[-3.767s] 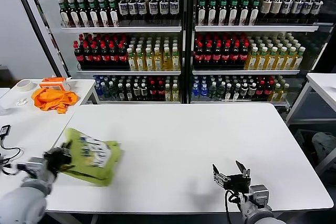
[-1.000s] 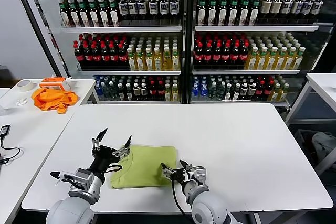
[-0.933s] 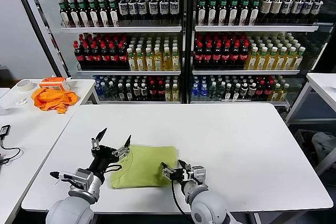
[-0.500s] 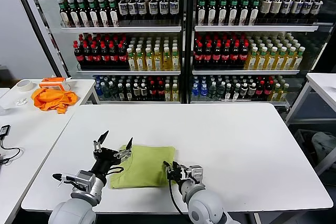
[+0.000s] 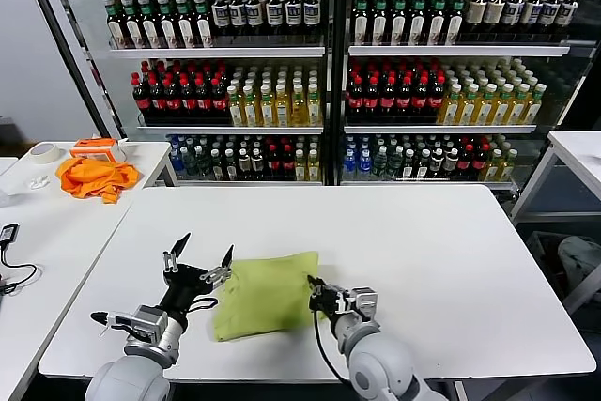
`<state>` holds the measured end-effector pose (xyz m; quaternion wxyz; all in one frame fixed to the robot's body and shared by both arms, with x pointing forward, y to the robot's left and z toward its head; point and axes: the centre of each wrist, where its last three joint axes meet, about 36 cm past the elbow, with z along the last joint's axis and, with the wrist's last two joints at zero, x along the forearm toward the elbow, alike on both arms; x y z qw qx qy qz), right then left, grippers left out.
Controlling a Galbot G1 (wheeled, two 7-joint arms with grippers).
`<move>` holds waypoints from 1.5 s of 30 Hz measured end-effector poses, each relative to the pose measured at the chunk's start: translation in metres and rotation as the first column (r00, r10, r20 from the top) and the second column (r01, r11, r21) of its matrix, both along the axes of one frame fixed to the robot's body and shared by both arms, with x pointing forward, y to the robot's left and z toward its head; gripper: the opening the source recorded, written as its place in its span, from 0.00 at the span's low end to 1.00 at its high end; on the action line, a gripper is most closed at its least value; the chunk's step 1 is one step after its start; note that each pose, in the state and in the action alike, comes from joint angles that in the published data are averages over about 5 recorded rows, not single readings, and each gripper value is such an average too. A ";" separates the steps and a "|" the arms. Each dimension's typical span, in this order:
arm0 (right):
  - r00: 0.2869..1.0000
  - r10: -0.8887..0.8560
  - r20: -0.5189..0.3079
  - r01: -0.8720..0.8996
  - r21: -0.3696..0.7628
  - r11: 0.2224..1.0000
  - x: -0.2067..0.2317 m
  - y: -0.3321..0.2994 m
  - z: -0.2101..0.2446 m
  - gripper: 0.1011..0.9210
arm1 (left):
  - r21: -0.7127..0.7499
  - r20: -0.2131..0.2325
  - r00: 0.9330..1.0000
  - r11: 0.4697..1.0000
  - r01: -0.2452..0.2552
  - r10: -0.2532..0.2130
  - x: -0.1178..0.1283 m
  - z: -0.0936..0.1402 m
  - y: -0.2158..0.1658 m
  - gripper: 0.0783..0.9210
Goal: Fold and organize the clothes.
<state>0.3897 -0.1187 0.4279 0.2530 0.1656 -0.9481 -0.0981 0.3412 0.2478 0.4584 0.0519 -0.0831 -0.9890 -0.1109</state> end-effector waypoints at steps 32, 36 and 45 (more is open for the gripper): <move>0.964 -0.161 0.210 0.208 -0.229 0.951 -0.012 -0.122 0.012 0.43 | -0.007 0.057 0.998 1.000 0.003 -0.003 0.003 -0.012 0.000 0.88; 0.945 -0.176 0.274 0.244 -0.234 0.941 -0.013 -0.138 0.024 0.57 | -0.003 0.061 0.998 1.000 0.003 -0.003 0.002 -0.011 0.000 0.88; 0.898 -0.201 0.391 0.307 -0.228 0.924 -0.011 -0.164 0.040 0.85 | -0.013 0.060 0.998 1.000 -0.002 0.002 0.003 -0.013 -0.001 0.88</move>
